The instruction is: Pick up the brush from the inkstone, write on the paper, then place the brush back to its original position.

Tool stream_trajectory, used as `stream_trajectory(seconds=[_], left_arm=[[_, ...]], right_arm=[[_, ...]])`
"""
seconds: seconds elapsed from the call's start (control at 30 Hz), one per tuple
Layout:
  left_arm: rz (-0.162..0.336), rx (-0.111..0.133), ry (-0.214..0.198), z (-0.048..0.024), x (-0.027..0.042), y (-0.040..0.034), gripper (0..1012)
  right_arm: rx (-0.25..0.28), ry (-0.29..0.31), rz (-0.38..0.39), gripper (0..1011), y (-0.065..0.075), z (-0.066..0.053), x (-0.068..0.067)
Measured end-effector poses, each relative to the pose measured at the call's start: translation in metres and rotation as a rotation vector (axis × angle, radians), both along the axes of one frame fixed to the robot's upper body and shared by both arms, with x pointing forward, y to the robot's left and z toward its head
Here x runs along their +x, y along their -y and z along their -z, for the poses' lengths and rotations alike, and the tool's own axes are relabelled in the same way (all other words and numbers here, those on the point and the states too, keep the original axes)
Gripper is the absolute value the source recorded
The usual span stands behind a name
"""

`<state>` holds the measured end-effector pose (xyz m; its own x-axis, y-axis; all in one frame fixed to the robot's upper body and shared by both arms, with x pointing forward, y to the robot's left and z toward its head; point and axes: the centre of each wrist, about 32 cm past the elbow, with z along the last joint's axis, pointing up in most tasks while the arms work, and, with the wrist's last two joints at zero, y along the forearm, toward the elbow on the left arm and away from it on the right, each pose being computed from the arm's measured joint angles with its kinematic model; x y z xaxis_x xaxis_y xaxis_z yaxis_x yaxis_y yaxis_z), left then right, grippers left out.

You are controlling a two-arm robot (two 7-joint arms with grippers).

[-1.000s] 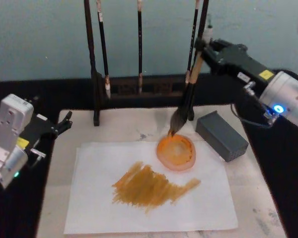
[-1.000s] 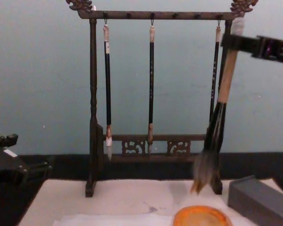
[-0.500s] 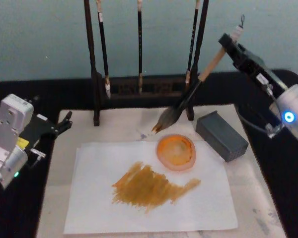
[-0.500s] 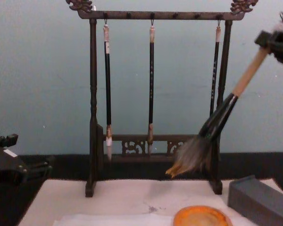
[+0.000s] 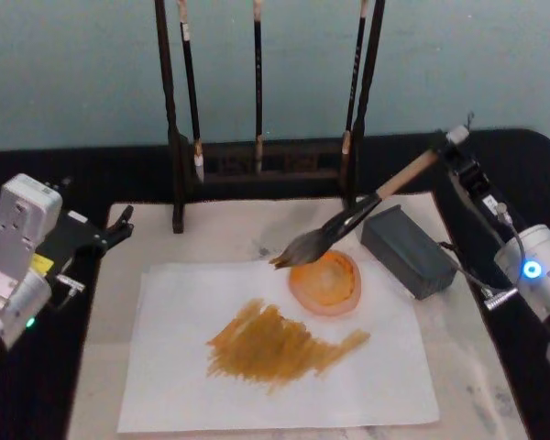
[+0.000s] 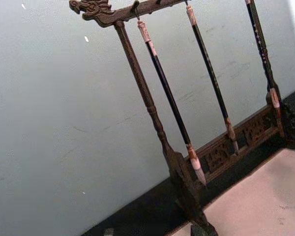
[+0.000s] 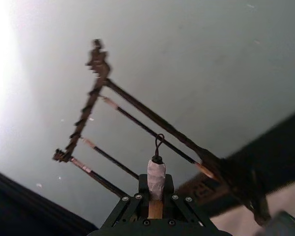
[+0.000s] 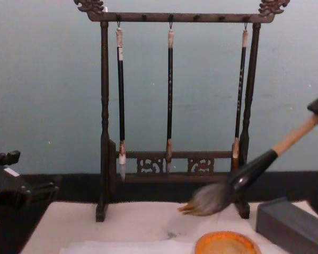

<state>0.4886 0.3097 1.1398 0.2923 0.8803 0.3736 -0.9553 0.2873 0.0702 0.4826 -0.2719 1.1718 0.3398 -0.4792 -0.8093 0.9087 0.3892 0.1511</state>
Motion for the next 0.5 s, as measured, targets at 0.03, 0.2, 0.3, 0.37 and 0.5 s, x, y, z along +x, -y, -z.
stream_trajectory(seconds=[0.03,0.2,0.3,0.37,0.5], left_arm=[[0.0,0.0,0.0,0.0,0.0,0.0,1010],[0.0,0.0,0.0,0.0,0.0,0.0,1010],[0.0,0.0,0.0,0.0,0.0,0.0,1010],[0.0,0.0,0.0,0.0,0.0,0.0,1010],[0.0,0.0,0.0,0.0,0.0,0.0,1010]], right_arm=[[0.01,-0.01,0.002,163,0.001,0.002,0.0],[0.035,-0.052,0.004,163,0.006,0.009,0.001],[0.032,-0.078,0.007,163,0.01,0.012,0.004],[0.026,-0.1,0.007,163,0.014,0.014,0.006],[0.017,-0.151,0.007,163,0.021,0.017,0.008]])
